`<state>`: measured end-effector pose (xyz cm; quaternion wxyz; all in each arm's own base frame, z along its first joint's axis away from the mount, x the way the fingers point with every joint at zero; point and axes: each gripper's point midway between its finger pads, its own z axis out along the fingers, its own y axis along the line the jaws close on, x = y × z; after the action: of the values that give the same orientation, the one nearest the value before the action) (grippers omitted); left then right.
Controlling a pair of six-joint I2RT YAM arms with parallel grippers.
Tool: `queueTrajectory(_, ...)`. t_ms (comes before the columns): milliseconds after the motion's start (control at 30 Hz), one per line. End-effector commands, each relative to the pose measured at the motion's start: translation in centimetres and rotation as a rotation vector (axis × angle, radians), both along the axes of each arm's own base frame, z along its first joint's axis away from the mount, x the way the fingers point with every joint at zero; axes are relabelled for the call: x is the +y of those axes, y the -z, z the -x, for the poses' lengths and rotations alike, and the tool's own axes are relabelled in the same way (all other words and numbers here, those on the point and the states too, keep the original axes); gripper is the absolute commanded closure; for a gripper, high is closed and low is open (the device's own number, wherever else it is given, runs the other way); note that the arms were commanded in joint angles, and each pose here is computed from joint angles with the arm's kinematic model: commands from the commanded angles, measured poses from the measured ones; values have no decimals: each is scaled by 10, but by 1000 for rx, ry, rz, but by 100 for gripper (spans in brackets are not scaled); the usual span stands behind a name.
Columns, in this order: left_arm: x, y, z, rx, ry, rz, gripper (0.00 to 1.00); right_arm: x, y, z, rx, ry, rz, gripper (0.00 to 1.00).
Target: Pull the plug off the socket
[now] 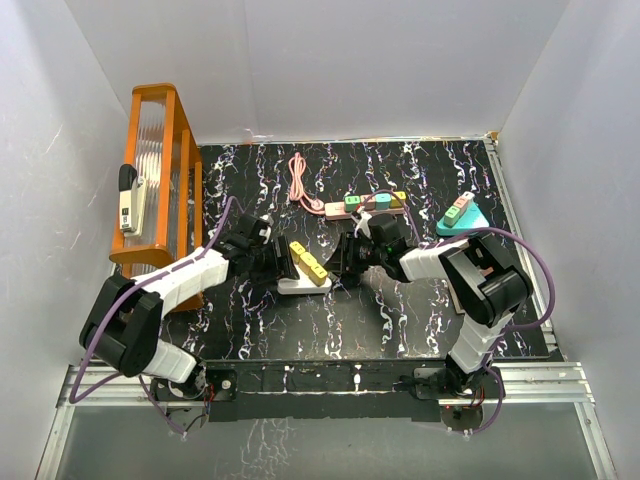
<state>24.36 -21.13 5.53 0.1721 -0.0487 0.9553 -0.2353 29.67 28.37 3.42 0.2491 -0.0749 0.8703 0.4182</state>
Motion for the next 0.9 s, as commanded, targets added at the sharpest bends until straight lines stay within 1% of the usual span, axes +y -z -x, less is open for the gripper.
queueTrajectory(0, -5, 1, 0, 23, 5, 24, 36, -9, 32, 28, 95, -6, 96, 59)
queueTrajectory(200, -3, 9, 5, 34, 0, 30, 43, 1, 27, 41, 100, -31, 83, 60)
queueTrajectory(300, 3, 16, 9, 50, 0, -5, 47, 0, 23, 43, 85, -29, 100, 60)
queueTrajectory(400, 10, 22, 13, 61, -7, -41, 52, -16, 14, 29, 24, 25, 208, 57)
queueTrajectory(500, 16, 25, 16, 64, -7, -68, 54, -35, 0, 12, -46, 66, 343, 50)
queueTrajectory(600, 21, 27, 18, 69, -3, -97, 54, -60, -16, -2, -99, 133, 487, 46)
queueTrajectory(633, 22, 28, 18, 71, -2, -105, 55, -62, -26, -4, -116, 138, 490, 45)
queueTrajectory(700, 25, 30, 18, 76, -2, -120, 55, -53, -47, -3, -140, 121, 439, 44)
queueTrajectory(767, 26, 32, 18, 83, 0, -130, 55, -35, -71, 5, -178, 65, 354, 42)
queueTrajectory(867, 27, 35, 20, 92, 6, -139, 55, -12, -95, 15, -246, 4, 318, 40)
